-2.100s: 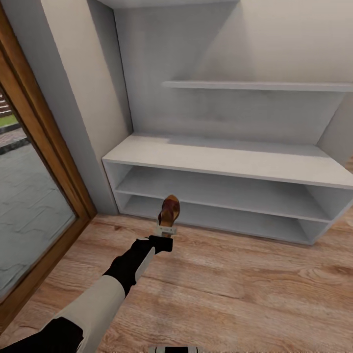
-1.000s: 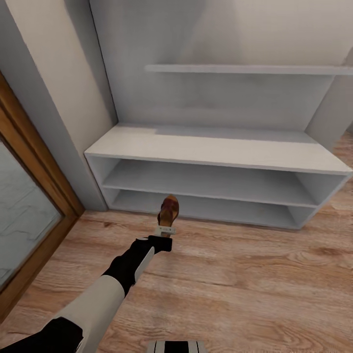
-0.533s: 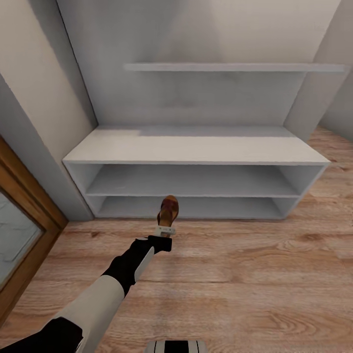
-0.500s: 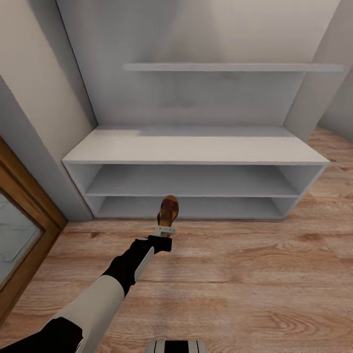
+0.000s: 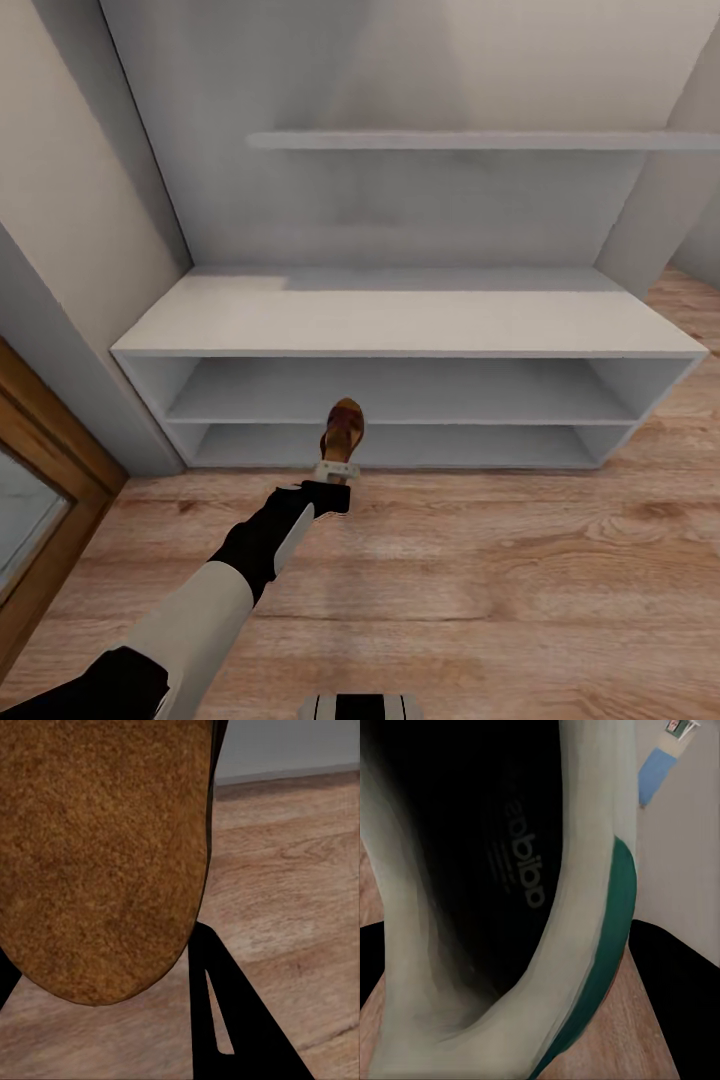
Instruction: Pick up the two gym shoes and the two sandals from the corridor floor and place them onto the hallstand (shoe rack) in the corridor, making sure they are on the rack and not on the floor. Arrange them so the two gym shoes are next to each other and the two sandals are next to each other.
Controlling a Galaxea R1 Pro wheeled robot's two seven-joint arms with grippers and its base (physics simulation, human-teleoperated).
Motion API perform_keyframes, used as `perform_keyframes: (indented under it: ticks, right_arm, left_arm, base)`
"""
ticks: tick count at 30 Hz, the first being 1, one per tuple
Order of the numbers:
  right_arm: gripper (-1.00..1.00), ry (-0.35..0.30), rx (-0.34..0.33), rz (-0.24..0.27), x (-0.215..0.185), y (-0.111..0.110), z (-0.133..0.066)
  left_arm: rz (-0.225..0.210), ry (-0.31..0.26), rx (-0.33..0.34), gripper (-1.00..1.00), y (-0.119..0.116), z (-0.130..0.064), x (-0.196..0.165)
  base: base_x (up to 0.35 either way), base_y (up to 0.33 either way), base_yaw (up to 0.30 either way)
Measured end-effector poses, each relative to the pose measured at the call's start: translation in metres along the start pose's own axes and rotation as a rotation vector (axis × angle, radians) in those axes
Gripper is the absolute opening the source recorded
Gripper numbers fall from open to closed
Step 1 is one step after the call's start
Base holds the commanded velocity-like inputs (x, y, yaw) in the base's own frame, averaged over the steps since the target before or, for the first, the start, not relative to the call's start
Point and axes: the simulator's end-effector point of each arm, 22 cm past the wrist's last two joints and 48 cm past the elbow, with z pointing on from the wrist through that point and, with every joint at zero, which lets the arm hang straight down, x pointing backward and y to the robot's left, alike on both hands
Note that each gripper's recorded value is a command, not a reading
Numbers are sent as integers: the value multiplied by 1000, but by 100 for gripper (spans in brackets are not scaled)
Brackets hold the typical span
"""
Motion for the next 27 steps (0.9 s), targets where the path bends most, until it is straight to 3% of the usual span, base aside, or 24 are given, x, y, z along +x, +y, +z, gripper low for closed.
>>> perform_keyframes:
  ticks: [21, 27]
  right_arm:
    - [-100, 1, 1, -1, 0, 0, 0]
    - [-100, 1, 1, -1, 0, 0, 0]
  left_arm:
    - [-1, 0, 0, -100, 0, 0, 0]
    - [-1, 0, 0, -100, 0, 0, 0]
  base:
    - [345, 16, 0]
    - [321, -127, 0]
